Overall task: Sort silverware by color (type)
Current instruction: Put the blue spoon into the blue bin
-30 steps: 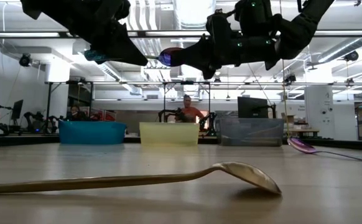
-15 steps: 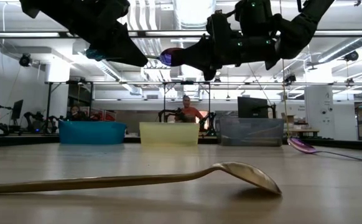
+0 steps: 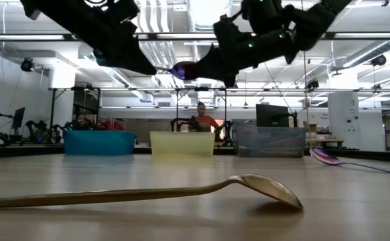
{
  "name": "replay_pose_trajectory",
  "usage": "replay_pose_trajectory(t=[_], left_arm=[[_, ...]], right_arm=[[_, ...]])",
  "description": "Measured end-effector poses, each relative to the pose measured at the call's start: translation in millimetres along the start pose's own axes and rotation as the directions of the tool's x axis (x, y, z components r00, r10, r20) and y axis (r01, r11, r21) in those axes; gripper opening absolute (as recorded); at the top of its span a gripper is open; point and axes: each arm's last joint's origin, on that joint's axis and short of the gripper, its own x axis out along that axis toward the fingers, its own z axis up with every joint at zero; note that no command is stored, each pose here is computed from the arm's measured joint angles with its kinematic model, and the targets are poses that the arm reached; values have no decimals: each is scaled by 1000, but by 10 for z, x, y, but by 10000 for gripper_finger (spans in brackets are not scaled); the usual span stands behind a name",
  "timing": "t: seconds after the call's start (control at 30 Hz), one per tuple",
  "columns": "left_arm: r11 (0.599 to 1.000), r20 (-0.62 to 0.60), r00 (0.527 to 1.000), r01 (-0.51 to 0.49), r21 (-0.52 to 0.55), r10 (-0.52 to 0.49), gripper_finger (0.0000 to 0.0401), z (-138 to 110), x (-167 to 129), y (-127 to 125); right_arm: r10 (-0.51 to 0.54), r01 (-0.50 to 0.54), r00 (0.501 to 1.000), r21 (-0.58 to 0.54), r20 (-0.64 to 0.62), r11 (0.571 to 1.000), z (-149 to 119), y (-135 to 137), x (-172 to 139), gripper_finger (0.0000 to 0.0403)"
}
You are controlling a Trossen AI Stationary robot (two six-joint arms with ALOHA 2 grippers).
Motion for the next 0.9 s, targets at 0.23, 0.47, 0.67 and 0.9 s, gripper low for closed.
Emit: replay_pose_trajectory(t=[0.23,0.47,0.67,0.9], left_arm=[[996,-29,996,-80,30,81,190,-54,122,25],[969,-50,970,-236,72,240,194,-171,328,-39],[964,12,966,-259,61,259,194,-159,479,-132],[960,76,964,-263,101,256,194,-185,650,-250]], right_arm=[[-92,92,982,-3,-164,996,188,-24,64,7],[-215,228,934,11,-284,974,334,-47,63,7],[-231,261,932,76,-280,962,289,-60,71,8],[-233,266,934,93,-271,959,243,-63,69,8]])
